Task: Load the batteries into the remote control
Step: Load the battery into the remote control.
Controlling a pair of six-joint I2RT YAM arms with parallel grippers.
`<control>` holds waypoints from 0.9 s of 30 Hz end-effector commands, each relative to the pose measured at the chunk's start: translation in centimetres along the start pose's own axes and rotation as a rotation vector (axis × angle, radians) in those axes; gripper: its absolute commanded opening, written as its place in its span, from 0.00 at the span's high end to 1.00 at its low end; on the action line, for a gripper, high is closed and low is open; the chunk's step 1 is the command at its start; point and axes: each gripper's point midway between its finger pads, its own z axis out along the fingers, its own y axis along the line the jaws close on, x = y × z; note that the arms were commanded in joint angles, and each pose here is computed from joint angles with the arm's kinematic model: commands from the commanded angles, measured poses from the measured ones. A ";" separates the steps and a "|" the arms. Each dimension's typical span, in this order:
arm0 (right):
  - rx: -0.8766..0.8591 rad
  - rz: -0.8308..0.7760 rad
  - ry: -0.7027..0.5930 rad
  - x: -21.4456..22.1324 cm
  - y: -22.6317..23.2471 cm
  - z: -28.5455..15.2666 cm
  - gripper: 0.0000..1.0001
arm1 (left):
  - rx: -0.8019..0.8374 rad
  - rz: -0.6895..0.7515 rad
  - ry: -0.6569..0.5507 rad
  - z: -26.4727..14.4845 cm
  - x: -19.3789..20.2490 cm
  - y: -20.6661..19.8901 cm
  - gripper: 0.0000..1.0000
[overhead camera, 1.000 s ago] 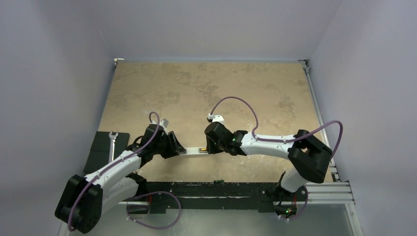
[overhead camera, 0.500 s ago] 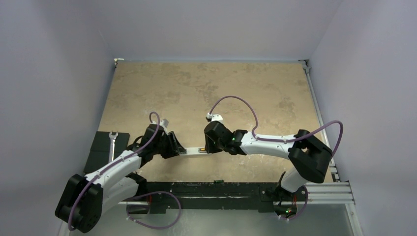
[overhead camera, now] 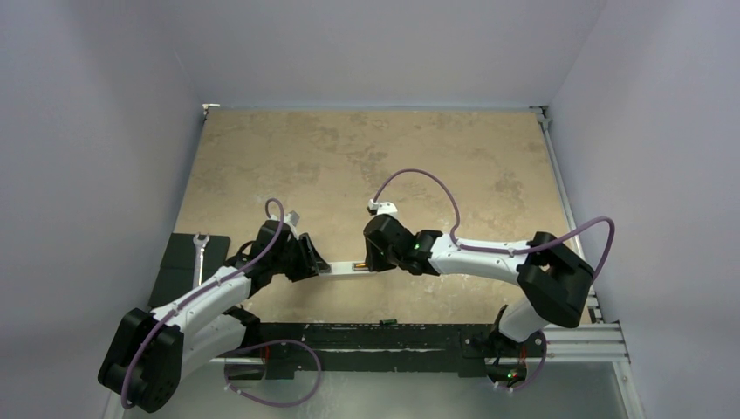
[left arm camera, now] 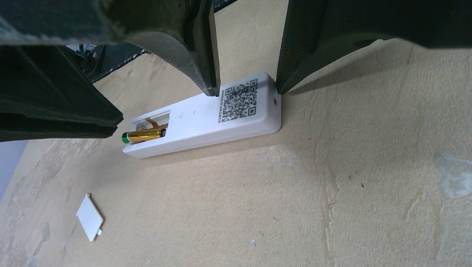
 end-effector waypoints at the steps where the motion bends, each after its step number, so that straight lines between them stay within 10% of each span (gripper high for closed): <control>1: -0.005 0.014 -0.071 -2.2 0.5 -1.0 0.72 | 0.042 0.024 -0.016 0.1 -0.5 -0.8 0.59; 27: 0.003 0.008 -0.048 -1.9 0.9 0.6 0.73 | 0.046 0.024 -0.014 0.1 -0.5 -0.9 0.59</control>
